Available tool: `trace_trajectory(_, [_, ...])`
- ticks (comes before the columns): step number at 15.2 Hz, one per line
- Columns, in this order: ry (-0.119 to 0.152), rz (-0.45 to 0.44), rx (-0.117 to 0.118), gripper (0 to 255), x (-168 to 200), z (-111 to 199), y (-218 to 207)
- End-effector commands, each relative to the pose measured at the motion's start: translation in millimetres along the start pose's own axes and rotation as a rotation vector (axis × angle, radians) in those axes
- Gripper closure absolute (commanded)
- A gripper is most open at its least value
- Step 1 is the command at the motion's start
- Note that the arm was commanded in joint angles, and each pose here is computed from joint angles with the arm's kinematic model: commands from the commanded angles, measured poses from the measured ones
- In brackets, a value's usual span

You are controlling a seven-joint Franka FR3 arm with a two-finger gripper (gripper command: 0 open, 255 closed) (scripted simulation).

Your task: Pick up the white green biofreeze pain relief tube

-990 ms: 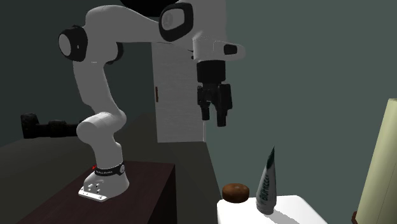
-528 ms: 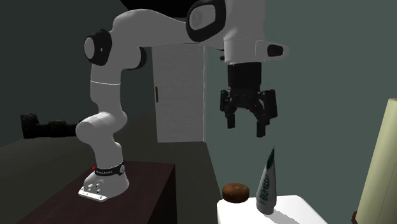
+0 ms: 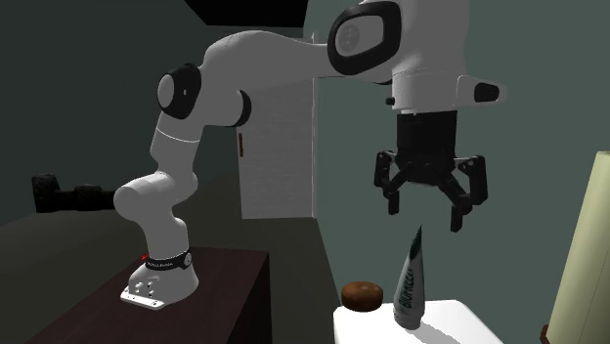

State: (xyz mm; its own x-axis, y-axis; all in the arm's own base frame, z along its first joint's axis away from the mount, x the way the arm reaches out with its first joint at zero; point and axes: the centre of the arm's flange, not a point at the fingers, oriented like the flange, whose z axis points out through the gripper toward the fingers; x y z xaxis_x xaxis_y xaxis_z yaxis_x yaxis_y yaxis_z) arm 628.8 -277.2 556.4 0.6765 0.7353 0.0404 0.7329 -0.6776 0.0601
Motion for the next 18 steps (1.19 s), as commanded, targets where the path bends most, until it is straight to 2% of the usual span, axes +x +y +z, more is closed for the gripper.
trace_trajectory(1, [0.001,-0.003,0.000,0,0.1,10.3,1.0])
trace_trajectory(4, [0.001,-0.003,0.000,0,-0.7,29.1,-0.1])
trace_trajectory(6, [0.001,-0.003,0.000,0,-0.7,29.1,-0.1])
trace_trajectory(7, [0.001,-0.003,0.000,255,-0.4,29.0,0.4])
trace_trajectory(16, [0.001,-0.003,0.000,255,-0.7,29.1,-0.1])
trace_trajectory(18, [0.001,-0.003,0.000,255,-0.3,18.6,0.5])
